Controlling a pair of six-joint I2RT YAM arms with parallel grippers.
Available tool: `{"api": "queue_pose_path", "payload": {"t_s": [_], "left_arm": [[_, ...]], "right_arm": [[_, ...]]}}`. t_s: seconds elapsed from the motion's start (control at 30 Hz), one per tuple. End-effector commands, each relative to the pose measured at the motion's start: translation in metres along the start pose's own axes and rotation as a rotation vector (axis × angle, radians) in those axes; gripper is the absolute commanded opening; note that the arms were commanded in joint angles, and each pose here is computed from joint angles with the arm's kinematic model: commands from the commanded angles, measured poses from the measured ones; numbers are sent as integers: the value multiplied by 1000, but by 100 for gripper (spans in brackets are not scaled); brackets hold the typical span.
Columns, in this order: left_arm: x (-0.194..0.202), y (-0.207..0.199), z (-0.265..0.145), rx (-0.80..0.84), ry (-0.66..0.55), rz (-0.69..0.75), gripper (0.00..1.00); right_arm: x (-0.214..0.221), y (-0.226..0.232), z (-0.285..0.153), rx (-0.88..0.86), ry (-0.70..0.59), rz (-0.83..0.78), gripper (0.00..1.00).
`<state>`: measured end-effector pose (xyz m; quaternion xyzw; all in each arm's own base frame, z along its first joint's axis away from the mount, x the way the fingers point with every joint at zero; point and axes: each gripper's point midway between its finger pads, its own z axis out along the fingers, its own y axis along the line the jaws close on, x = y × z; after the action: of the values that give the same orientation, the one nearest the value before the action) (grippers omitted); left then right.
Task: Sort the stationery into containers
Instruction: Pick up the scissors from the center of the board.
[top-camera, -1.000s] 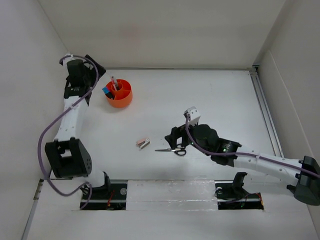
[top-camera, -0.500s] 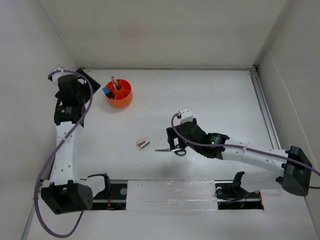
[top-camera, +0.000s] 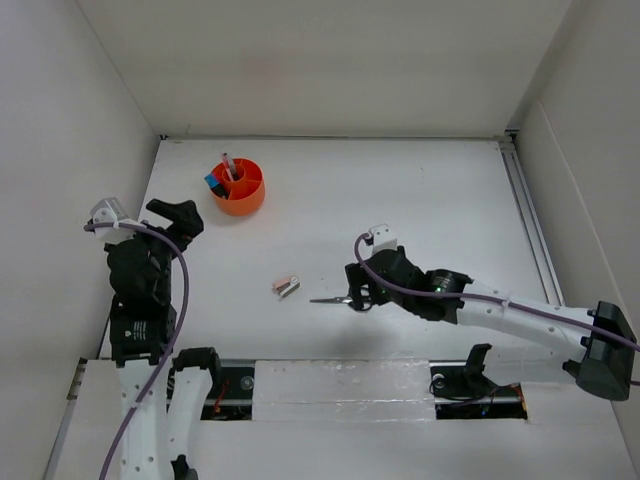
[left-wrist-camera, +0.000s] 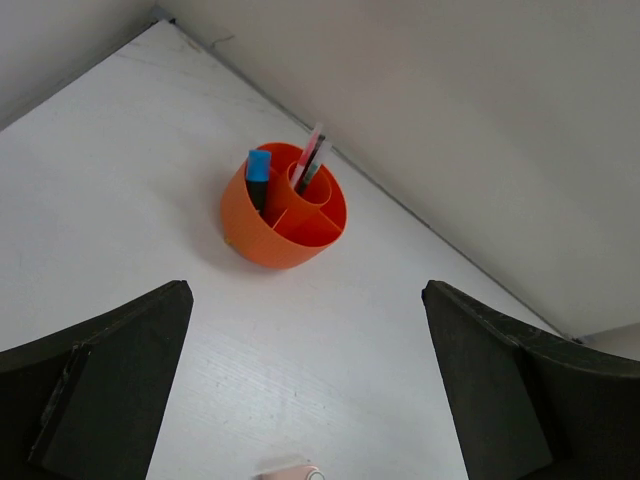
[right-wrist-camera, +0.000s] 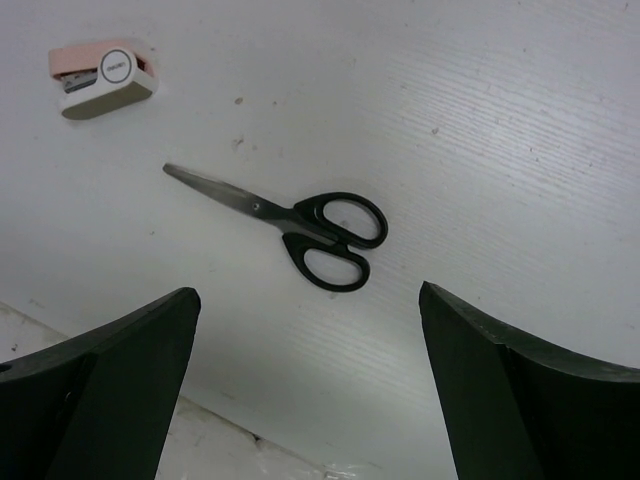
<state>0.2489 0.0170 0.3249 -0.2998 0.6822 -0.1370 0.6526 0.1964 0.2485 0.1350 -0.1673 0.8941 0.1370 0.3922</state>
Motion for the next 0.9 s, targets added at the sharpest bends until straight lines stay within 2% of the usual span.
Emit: {"api": "queue_pose_path", "payload": {"t_s": [0.0,0.13,0.3,0.47,0.63,0.87], "left_arm": [[10,11,-1,-29,9,0,100],[3,17,-3,-71,-35,-42,100],[25,4,10,-3,89,-16,100],[29,-4,12,37,124,15,100],[33,-10,13,79,149,34,100],[56,-15,21,125,258,63,100]], "right_arm": [[6,-5,-11,30,30,74,96],[16,-15,-9,95,53,130,91],[38,-25,1,156,93,159,76],[61,-44,22,230,150,185,57],[65,-47,42,211,155,226,55],[63,-34,61,163,163,229,51]]}}
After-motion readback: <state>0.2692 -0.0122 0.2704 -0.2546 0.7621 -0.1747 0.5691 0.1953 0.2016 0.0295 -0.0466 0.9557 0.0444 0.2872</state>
